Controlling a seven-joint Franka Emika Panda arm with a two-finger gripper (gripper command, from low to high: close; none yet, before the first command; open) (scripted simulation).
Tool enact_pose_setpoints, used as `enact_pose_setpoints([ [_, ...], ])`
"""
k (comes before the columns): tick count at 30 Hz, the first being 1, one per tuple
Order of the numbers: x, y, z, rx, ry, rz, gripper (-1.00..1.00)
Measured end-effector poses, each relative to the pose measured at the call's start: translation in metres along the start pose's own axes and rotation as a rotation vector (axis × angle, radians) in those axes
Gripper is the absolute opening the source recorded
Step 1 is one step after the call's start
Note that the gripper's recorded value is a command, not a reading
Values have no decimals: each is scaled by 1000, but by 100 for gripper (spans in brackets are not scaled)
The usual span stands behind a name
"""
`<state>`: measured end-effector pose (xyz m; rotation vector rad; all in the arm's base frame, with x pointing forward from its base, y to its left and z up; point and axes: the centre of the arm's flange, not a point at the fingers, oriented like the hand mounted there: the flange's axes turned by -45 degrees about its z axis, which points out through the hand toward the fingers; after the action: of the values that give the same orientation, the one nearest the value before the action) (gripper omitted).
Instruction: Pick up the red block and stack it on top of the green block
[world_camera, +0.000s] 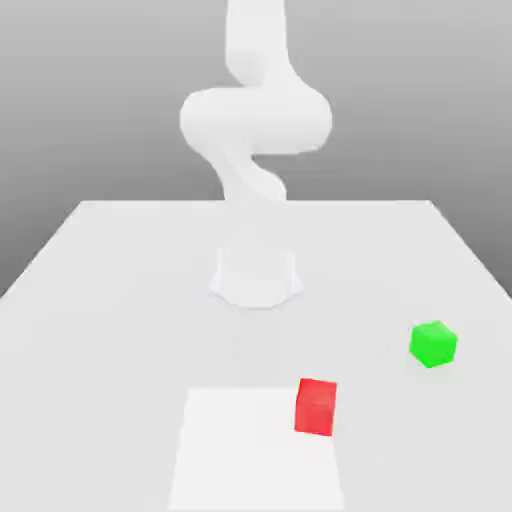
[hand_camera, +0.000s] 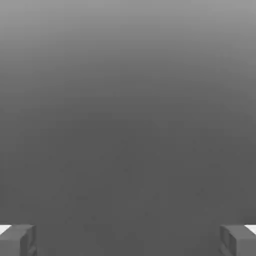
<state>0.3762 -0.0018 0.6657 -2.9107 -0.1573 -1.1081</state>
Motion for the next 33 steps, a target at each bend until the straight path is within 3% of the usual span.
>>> enact_pose_setpoints([
  [13, -124, -52, 242, 278, -349, -582, 0],
  [24, -290, -90, 334, 449, -600, -1133, 0],
  [33, -322, -90, 367, 456, -610, -1187, 0],
])
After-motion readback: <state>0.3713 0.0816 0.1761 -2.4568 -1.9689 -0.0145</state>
